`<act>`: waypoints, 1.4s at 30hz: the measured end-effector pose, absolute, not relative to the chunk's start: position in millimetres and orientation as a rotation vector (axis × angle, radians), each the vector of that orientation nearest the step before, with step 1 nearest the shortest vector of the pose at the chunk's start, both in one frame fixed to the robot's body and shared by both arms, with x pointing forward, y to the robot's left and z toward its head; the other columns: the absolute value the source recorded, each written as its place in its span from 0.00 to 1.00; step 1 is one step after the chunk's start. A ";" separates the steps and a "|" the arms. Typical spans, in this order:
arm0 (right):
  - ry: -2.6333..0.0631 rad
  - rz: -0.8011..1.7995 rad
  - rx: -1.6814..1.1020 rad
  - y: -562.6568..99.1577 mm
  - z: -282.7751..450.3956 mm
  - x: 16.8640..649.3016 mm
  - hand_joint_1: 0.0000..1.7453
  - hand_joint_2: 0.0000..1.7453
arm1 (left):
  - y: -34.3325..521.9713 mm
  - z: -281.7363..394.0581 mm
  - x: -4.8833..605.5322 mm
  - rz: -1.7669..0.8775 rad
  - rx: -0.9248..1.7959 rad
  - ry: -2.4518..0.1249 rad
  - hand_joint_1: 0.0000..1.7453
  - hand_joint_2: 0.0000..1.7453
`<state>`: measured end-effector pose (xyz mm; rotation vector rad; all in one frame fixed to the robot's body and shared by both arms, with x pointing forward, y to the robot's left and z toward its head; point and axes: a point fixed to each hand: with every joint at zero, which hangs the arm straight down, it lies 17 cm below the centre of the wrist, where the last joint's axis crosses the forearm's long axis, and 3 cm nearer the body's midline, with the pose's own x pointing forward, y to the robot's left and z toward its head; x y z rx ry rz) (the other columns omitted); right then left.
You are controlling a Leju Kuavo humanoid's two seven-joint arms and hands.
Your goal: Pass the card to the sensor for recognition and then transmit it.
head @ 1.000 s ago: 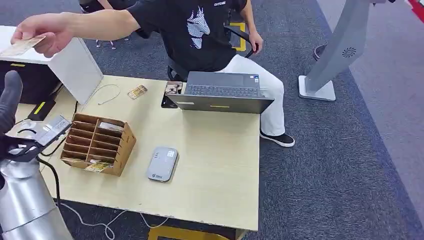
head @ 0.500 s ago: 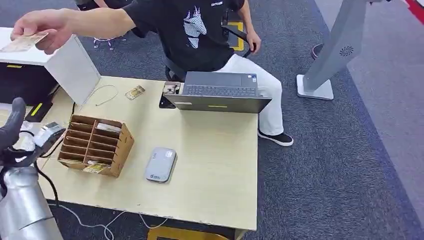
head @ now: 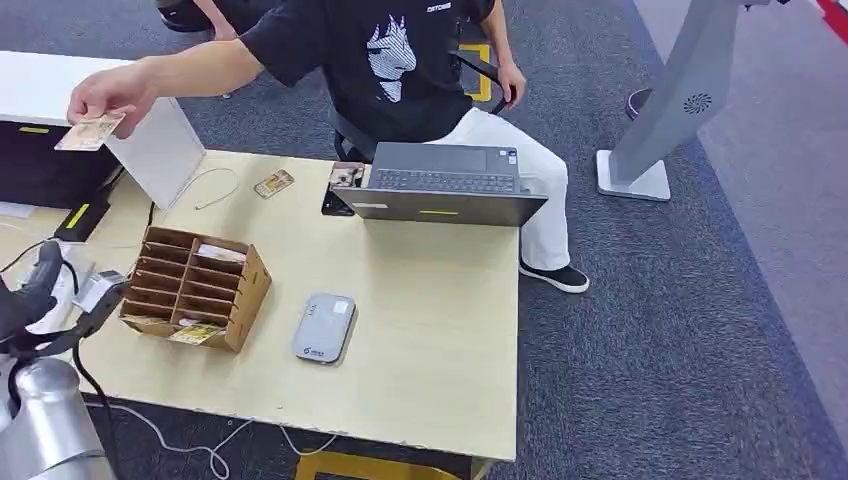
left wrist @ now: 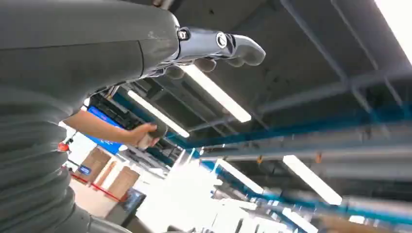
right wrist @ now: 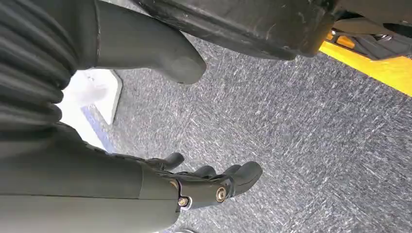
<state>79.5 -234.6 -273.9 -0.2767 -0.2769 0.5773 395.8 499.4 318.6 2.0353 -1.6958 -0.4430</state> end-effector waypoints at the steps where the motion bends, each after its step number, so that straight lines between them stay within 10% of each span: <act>1: -0.278 0.576 -0.279 -234.9 -273.7 80.1 0.00 1.00 | 508.0 306.3 398.1 -0.437 2.014 -1.661 0.00 1.00; 31: -0.279 0.541 -0.271 -233.2 -273.9 76.6 0.00 1.00 | 430.3 354.6 361.4 -0.304 1.968 -1.986 0.00 1.00; 38: -0.230 0.515 -0.587 -527.0 -194.6 61.0 0.00 1.00 | 398.6 385.3 376.9 -0.302 1.942 -2.126 0.00 1.00; 42: -0.292 0.592 -0.612 -560.3 -140.4 79.5 0.00 1.00 | 389.4 389.2 381.6 -0.299 1.917 -2.162 0.00 1.00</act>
